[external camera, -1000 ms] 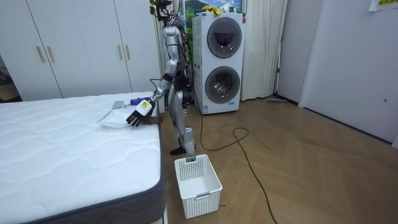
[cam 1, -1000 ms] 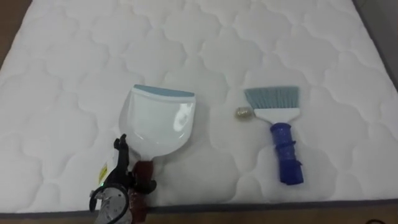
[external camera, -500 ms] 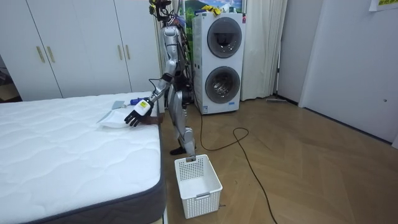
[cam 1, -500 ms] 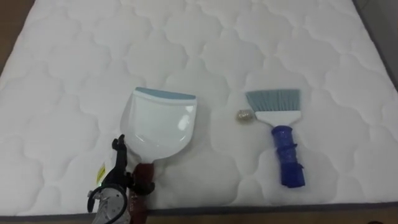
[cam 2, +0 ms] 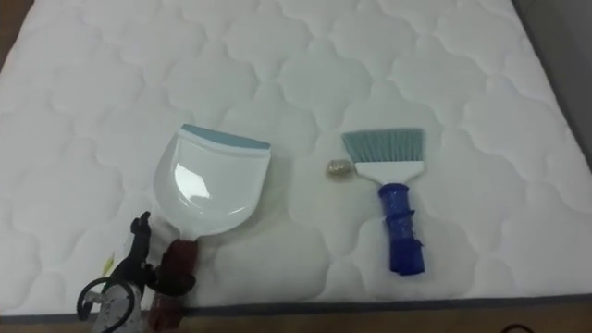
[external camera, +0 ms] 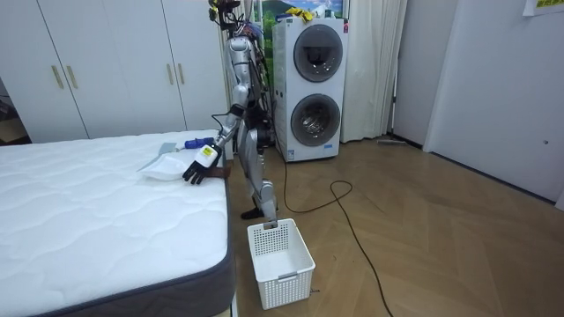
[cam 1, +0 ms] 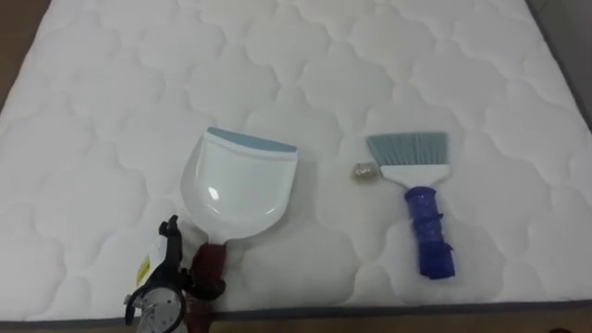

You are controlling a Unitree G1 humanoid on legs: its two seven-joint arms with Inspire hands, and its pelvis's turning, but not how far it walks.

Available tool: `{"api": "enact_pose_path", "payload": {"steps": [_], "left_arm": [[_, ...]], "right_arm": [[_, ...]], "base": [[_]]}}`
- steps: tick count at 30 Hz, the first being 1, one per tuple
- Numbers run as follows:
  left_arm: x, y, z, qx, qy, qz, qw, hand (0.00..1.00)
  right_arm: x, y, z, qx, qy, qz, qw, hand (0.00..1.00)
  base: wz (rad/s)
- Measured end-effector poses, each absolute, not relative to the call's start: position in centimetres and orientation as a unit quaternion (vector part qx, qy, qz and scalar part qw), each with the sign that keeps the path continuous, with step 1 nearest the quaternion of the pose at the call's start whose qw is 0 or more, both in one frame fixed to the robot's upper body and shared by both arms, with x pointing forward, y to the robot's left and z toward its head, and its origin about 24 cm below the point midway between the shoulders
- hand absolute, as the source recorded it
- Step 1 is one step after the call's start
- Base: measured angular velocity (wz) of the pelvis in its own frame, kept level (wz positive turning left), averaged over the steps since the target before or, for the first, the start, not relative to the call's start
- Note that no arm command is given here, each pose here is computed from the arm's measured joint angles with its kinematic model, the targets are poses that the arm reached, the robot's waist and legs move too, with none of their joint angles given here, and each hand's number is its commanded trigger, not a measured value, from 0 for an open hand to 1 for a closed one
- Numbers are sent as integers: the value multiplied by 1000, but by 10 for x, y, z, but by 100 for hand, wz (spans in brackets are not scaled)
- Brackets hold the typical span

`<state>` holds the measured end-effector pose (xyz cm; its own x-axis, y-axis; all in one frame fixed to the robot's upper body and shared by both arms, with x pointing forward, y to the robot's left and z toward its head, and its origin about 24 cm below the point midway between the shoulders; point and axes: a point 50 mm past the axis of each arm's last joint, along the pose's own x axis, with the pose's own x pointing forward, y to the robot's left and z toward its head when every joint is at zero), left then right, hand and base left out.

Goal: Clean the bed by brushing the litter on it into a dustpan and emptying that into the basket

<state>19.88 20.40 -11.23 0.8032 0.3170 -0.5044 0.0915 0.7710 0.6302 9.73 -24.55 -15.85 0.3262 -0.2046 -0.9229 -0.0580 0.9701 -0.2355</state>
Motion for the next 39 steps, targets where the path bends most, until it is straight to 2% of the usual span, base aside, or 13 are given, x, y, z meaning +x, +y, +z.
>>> {"api": "enact_pose_path", "payload": {"steps": [14,15,17,18,24,29,39], "left_arm": [[197,198,-115,365,309,40,877,0],[197,198,-115,366,309,40,877,7],[197,199,-115,366,312,40,876,88],[197,199,-115,366,312,40,876,100],[197,201,-115,371,318,42,871,100],[201,217,-113,392,326,54,859,100],[197,216,-118,407,351,45,842,100]], "right_arm": [[98,-247,-158,-137,580,-33,803,0],[98,-247,-158,-138,580,-32,802,0],[98,-247,-158,-140,580,-30,802,0],[98,-247,-158,-140,580,-30,802,0],[102,-246,-157,-142,578,-28,803,0],[103,-243,-158,-143,576,-23,804,0],[104,-238,-159,-130,577,-25,806,0]], "base": [[-1],[0],[0],[0],[-3],[-11],[-2]]}}
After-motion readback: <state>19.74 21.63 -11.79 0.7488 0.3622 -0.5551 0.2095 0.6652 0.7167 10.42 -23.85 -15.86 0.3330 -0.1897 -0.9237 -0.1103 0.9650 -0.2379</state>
